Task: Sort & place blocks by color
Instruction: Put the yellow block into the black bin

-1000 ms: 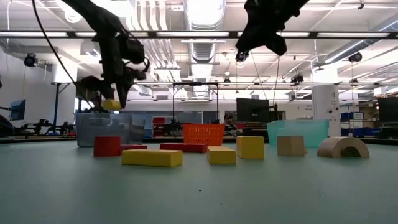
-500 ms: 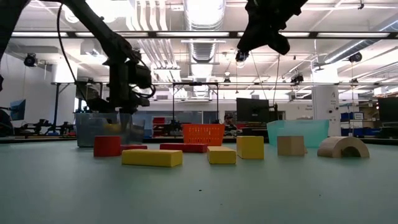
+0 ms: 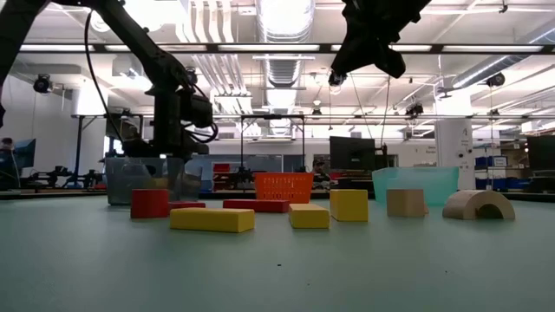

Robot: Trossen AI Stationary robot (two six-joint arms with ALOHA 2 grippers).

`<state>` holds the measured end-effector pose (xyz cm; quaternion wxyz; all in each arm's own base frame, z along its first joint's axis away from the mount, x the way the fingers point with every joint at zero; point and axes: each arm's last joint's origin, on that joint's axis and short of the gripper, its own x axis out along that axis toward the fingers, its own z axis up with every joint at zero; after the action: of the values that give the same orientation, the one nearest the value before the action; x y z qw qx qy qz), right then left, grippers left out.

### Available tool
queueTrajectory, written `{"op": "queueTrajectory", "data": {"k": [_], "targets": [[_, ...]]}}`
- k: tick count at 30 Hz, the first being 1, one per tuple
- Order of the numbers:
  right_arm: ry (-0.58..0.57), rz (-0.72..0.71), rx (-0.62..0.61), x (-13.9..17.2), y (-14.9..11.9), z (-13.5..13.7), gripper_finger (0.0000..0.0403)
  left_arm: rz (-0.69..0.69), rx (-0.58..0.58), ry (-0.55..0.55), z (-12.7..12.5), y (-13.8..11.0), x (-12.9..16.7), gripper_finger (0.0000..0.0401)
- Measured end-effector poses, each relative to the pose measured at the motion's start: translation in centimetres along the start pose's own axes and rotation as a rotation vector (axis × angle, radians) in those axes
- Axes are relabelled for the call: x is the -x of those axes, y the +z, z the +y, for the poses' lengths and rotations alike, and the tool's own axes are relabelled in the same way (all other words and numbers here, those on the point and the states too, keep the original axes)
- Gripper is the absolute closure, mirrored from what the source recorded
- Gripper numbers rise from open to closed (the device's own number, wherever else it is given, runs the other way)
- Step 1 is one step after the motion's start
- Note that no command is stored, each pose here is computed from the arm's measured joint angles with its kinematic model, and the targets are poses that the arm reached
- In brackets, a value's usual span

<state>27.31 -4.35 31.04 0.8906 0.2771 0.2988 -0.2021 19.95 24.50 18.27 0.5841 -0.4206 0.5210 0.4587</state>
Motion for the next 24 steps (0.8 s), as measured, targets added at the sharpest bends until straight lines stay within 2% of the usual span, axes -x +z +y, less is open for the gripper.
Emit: {"op": "queueTrajectory", "data": {"k": [24], "targets": [[0.001, 0.000, -0.005, 0.01, -0.01, 0.00, 0.0351, -0.021, -0.001, -0.012, -0.08, 0.16, 0.00, 0.0267]]}}
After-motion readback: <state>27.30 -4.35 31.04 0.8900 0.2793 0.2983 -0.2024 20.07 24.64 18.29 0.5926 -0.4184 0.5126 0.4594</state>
